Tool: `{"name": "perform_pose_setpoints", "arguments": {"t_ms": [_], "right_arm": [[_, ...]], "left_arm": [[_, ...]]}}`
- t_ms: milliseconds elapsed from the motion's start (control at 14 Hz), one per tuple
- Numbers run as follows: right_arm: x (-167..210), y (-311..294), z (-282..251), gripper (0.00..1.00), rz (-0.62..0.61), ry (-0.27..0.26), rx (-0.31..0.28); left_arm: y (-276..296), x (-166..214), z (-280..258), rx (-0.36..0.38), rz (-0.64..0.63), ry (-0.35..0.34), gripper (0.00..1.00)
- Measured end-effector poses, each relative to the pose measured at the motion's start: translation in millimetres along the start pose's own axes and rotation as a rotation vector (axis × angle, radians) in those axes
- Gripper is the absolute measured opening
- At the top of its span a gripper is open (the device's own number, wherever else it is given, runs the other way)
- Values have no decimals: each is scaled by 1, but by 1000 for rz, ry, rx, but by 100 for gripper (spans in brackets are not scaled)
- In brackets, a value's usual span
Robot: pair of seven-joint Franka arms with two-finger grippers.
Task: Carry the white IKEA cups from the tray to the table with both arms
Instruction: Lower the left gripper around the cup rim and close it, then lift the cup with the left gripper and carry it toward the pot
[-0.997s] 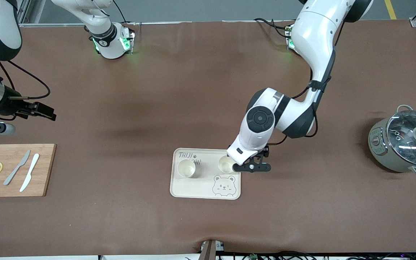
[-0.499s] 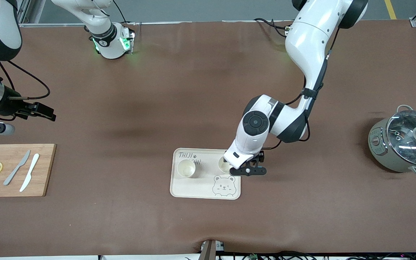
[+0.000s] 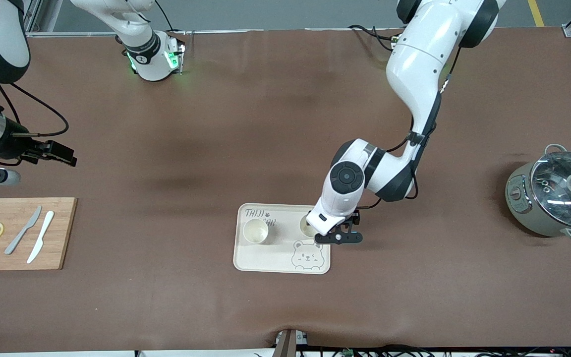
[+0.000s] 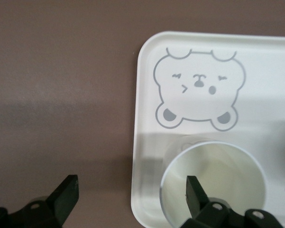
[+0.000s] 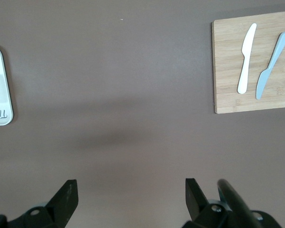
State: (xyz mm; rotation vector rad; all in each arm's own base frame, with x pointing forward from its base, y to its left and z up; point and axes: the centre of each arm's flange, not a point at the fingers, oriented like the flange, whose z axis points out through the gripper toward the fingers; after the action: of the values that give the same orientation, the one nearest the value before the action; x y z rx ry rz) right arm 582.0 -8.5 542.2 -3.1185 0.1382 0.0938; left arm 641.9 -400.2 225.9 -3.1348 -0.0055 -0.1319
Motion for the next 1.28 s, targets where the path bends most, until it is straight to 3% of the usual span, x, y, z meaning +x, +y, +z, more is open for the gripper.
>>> {"name": "perform_pose_setpoints", "arguments": {"t_ms": [855, 1282], "right_arm": [[0, 0, 0, 100, 0, 0, 0], [0, 0, 0, 100, 0, 0, 0]], "left_arm": [[3, 5, -4, -13, -1, 19, 100], [6, 3, -4, -15, 3, 19, 39]]}}
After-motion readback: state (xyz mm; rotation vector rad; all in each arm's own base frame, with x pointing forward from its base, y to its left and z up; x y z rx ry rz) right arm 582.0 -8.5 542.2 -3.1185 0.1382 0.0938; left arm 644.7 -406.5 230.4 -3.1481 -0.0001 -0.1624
